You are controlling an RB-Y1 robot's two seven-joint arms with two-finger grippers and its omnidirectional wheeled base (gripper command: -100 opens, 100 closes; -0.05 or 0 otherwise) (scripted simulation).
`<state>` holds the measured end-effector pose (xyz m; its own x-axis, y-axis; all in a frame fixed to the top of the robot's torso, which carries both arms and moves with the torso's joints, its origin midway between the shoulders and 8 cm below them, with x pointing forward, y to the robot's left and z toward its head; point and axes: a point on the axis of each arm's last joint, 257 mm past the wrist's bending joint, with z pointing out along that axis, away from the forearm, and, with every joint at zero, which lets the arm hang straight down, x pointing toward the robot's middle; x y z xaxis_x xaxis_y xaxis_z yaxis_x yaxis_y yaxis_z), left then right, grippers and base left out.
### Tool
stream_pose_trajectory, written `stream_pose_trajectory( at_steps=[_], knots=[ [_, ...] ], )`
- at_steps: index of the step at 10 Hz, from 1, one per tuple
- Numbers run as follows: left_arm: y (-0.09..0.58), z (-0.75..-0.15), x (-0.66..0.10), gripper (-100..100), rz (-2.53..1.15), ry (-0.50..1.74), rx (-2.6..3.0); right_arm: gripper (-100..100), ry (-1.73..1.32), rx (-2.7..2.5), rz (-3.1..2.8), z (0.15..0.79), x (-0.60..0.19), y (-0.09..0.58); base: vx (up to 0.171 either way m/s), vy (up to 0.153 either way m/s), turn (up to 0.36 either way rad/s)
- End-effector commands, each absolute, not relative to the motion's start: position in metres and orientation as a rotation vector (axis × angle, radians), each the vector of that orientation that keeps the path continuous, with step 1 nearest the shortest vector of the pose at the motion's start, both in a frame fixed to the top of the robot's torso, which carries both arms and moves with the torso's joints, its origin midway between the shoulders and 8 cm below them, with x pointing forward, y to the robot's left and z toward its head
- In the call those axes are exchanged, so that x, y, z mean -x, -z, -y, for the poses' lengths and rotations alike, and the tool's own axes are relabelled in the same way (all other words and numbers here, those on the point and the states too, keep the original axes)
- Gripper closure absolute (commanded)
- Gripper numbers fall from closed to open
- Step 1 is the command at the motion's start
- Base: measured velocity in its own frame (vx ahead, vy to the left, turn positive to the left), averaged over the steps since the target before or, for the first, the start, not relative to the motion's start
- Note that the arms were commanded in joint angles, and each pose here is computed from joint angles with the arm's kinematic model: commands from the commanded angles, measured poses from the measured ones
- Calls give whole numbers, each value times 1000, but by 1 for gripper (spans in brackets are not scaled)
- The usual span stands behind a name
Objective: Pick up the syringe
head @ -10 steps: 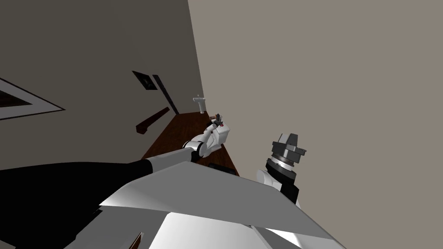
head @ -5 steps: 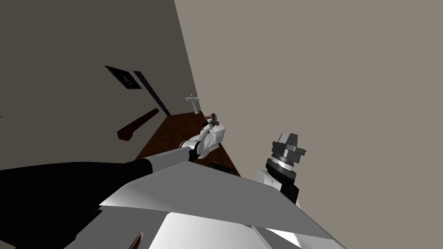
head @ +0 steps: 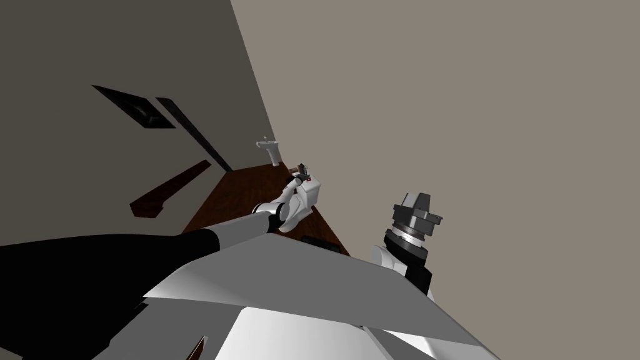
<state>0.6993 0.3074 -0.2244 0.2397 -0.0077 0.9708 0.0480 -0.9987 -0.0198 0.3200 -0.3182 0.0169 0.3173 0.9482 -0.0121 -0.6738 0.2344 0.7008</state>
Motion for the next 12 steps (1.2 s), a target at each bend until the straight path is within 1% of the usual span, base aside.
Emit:
stream_pose_trajectory(
  at_steps=[1, 3, 4, 5, 7, 8, 9, 10, 12],
  knots=[
    [226, -310, -700, -100, 48, 1911, 2432, 0, -1177, -664, -493, 318, -320, -17, 0, -5, 26],
    [230, -376, -688, -100, 170, 1871, 2393, 0, -1177, -664, -493, 318, -320, -17, -51, -9, -493],
    [219, -380, -689, -100, 130, 1867, 2349, 0, -1177, -664, -493, 318, -320, -17, -62, 0, -116],
    [222, -389, -688, -100, 127, 1851, 2354, 0, -1177, -664, -493, 318, -320, -17, -23, -3, 45],
    [226, -385, -688, -100, 169, 1867, 2379, 0, -1176, -664, -493, 318, -320, -17, 5, -3, 12],
    [224, -423, -679, -100, 228, 1847, 2348, 0, -1176, -664, -493, 318, -320, -17, -27, -9, -354],
    [224, -423, -679, -100, 227, 1847, 2348, 0, -1177, -664, -493, 318, -320, -17, -38, -6, -225],
    [224, -423, -679, -100, 228, 1847, 2348, 0, -1177, -664, -493, 318, -320, -17, -20, -4, 27],
    [221, -486, -660, -100, 341, 1814, 2294, 0, -1177, -664, -493, 318, -320, -17, -54, -11, -426]
  ],
)
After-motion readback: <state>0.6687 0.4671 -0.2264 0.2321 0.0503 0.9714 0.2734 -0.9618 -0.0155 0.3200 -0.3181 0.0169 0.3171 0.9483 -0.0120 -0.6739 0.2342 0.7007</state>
